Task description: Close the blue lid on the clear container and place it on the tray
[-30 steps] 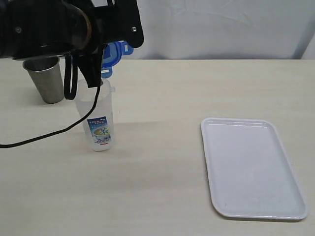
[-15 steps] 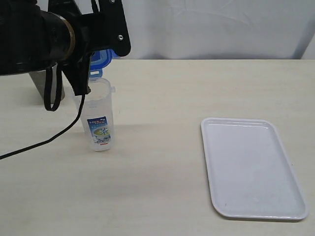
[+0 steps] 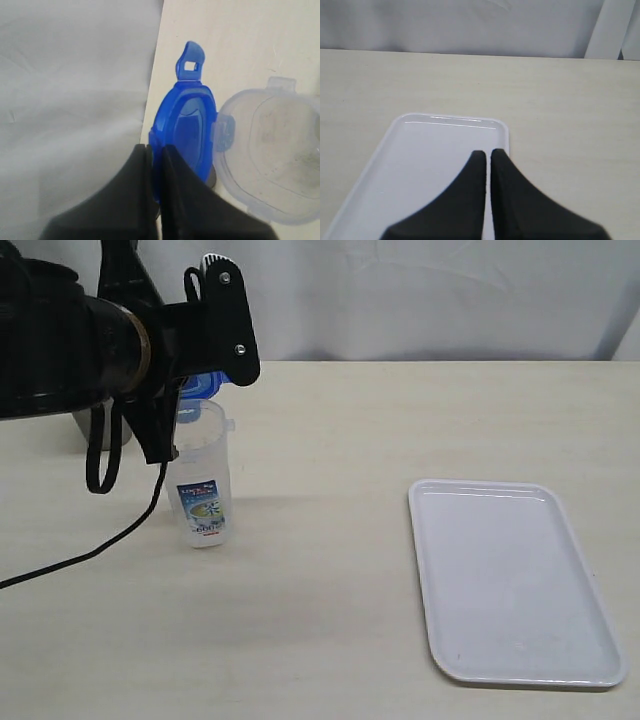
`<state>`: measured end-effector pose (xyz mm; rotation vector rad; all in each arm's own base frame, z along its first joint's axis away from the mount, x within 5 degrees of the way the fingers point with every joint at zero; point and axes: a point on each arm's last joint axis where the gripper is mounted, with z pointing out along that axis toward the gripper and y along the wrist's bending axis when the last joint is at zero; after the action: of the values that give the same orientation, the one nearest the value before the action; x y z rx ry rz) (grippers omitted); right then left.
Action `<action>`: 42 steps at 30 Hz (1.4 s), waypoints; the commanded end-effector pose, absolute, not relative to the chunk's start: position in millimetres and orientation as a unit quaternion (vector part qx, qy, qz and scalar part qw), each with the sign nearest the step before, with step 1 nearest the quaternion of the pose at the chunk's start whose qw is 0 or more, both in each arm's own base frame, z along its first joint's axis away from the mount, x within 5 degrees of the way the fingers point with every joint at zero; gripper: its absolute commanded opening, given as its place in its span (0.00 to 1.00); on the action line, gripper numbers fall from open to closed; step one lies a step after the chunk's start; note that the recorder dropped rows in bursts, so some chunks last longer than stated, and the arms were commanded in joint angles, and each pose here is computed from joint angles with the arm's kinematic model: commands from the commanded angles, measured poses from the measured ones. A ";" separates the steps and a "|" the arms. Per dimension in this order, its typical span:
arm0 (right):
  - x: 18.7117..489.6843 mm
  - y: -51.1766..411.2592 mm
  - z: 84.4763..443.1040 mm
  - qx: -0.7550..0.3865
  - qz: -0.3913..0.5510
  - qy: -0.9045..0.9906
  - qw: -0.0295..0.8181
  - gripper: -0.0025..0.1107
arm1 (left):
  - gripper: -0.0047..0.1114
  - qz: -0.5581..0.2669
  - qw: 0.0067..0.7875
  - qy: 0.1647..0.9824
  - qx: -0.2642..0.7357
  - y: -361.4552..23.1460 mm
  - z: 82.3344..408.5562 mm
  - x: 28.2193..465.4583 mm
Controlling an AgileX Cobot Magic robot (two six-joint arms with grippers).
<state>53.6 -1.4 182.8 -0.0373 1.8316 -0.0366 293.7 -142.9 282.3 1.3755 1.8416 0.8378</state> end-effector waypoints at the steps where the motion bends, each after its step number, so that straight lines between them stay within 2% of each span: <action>1: 53.5 -1.5 182.1 -0.018 -0.018 0.792 0.610 0.06 | 0.04 0.316 0.357 0.706 0.524 -141.3 290.1 290.5; 24: 53.5 -1.5 182.1 -0.018 -0.018 0.792 0.610 0.06 | 0.04 0.299 0.377 0.705 0.521 -142.3 296.2 287.1; 42: 53.5 -1.5 182.1 -0.018 -0.018 0.792 0.610 0.06 | 0.04 0.285 0.361 0.717 0.524 -142.4 292.6 284.4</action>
<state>53.6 -1.4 182.8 -0.0373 1.8316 -0.0366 285.6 -142.8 291.8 1.3497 1.8514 0.7446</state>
